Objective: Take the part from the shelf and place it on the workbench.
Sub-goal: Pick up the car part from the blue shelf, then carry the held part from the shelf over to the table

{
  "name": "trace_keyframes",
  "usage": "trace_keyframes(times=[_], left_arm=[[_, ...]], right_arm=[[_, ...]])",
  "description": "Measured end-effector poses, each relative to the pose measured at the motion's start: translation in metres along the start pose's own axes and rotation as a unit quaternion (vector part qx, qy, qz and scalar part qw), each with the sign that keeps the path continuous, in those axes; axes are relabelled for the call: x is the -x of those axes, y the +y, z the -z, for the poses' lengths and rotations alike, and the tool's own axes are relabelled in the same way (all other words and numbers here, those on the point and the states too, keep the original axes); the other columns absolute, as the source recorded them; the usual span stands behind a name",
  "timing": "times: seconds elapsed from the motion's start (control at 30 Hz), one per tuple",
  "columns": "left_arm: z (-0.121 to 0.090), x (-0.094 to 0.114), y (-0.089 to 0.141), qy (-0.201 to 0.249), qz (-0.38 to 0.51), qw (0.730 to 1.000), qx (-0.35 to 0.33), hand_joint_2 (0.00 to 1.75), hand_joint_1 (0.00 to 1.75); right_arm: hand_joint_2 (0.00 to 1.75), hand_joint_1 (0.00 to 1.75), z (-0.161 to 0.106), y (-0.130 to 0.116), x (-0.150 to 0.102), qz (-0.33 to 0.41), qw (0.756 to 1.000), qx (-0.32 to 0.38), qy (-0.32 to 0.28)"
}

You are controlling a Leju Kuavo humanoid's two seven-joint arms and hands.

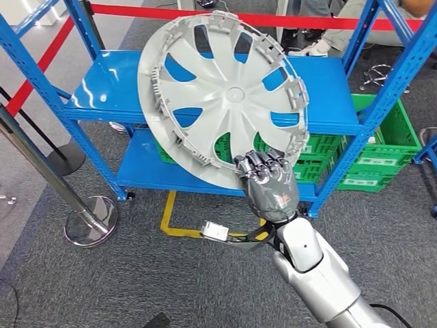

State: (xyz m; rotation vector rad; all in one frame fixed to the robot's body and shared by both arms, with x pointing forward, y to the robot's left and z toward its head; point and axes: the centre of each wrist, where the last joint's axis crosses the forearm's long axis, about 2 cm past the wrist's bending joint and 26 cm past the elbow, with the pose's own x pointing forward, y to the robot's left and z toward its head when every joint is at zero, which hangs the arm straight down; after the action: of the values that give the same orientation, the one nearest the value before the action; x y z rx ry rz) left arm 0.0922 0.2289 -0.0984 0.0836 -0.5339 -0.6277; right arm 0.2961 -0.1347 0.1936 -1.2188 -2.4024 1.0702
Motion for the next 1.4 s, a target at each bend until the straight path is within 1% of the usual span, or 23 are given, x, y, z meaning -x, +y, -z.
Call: trace_keyframes(times=[0.2, 0.4, 0.9, 1.17, 1.4], left_arm=[[0.001, -0.001, 0.003, -0.001, 0.000, 1.000, -0.003, 1.75, 0.00], [-0.002, 0.007, -0.001, 0.007, 0.001, 1.000, 0.000, 1.75, 0.00], [0.000, 0.003, 0.003, 0.001, 0.000, 1.000, -0.004, 1.75, 0.00], [0.001, 0.007, 0.012, -0.007, 0.002, 1.000, 0.001, 1.75, 0.00], [-0.001, 0.015, 0.013, -0.001, 0.006, 1.000, 0.004, 1.75, 0.00]], right_arm=[[1.75, 1.75, -0.002, 0.004, 0.000, 0.000, 1.000, -0.009, 0.002], [1.75, 1.75, -0.001, 0.004, -0.001, 0.001, 1.000, -0.008, 0.002], [1.75, 1.75, -0.001, 0.005, -0.002, 0.002, 1.000, -0.013, 0.002], [1.75, 1.75, 0.001, 0.006, -0.002, 0.001, 1.000, -0.018, 0.003], [1.75, 1.75, 0.004, 0.005, -0.003, 0.002, 1.000, -0.015, 0.004]])
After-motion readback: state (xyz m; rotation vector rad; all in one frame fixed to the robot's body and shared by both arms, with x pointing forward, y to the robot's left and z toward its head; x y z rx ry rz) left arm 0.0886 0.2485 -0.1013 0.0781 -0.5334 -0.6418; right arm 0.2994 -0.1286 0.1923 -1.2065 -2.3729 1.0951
